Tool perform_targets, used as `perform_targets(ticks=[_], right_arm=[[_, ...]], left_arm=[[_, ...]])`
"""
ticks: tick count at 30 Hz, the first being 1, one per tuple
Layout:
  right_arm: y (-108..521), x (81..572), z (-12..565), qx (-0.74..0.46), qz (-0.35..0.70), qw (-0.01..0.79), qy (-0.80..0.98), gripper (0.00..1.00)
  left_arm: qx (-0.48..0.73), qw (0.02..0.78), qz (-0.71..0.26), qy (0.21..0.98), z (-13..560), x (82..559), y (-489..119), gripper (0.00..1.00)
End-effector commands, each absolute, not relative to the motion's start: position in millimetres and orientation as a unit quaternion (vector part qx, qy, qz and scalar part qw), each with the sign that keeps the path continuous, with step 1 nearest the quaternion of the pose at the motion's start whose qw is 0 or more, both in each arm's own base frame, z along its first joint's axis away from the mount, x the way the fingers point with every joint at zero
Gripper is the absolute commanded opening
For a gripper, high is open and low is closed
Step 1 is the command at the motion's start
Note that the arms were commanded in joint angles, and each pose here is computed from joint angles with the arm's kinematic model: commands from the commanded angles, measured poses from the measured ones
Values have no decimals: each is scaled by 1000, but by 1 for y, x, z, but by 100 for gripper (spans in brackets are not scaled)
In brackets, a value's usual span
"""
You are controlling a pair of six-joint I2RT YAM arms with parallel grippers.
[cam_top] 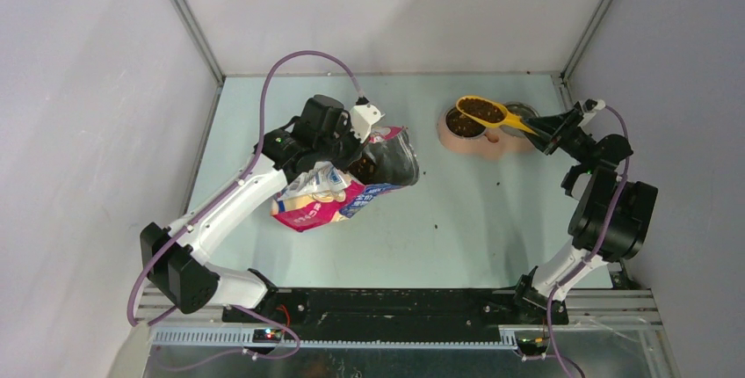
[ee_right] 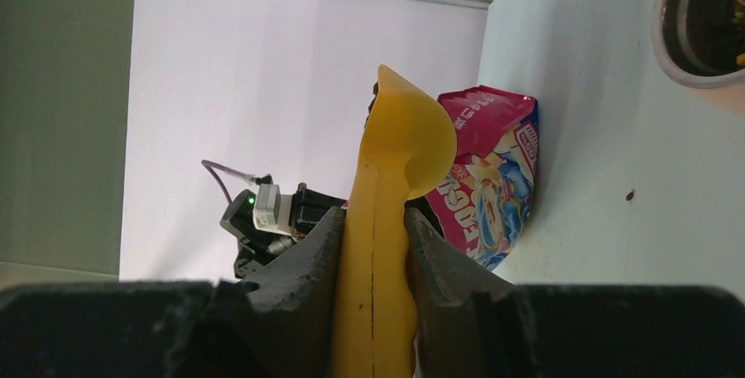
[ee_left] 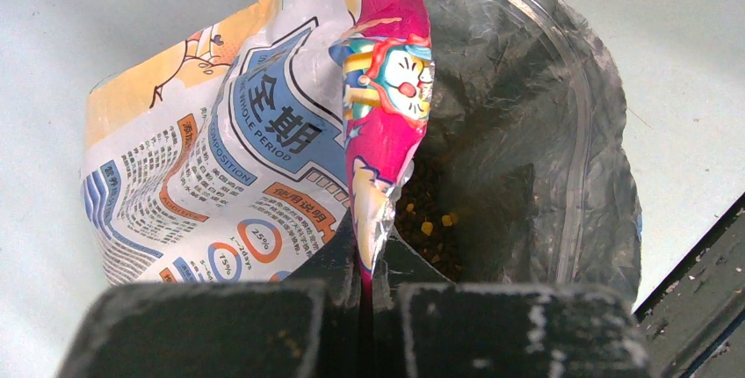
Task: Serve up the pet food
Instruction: Pour the pet food into the pet food bowl.
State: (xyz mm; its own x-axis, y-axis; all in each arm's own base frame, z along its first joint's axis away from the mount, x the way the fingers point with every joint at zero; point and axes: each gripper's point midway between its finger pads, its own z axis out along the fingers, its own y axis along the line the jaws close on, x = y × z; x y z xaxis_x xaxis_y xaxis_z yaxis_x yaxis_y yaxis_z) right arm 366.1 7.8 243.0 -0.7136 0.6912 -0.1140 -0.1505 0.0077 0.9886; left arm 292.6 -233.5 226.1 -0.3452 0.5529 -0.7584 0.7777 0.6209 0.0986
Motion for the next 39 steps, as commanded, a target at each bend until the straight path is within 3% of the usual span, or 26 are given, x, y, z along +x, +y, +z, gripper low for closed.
perform_targets(ticks=[1,39], right_arm=[[-8,375,252,196,658,361,630,0],[-109,412,202,280,582,437,626,0]], left_arm=[[417,433,-175,780,250,290,-248,0],[417,430,-173,782,247,290,-248,0]])
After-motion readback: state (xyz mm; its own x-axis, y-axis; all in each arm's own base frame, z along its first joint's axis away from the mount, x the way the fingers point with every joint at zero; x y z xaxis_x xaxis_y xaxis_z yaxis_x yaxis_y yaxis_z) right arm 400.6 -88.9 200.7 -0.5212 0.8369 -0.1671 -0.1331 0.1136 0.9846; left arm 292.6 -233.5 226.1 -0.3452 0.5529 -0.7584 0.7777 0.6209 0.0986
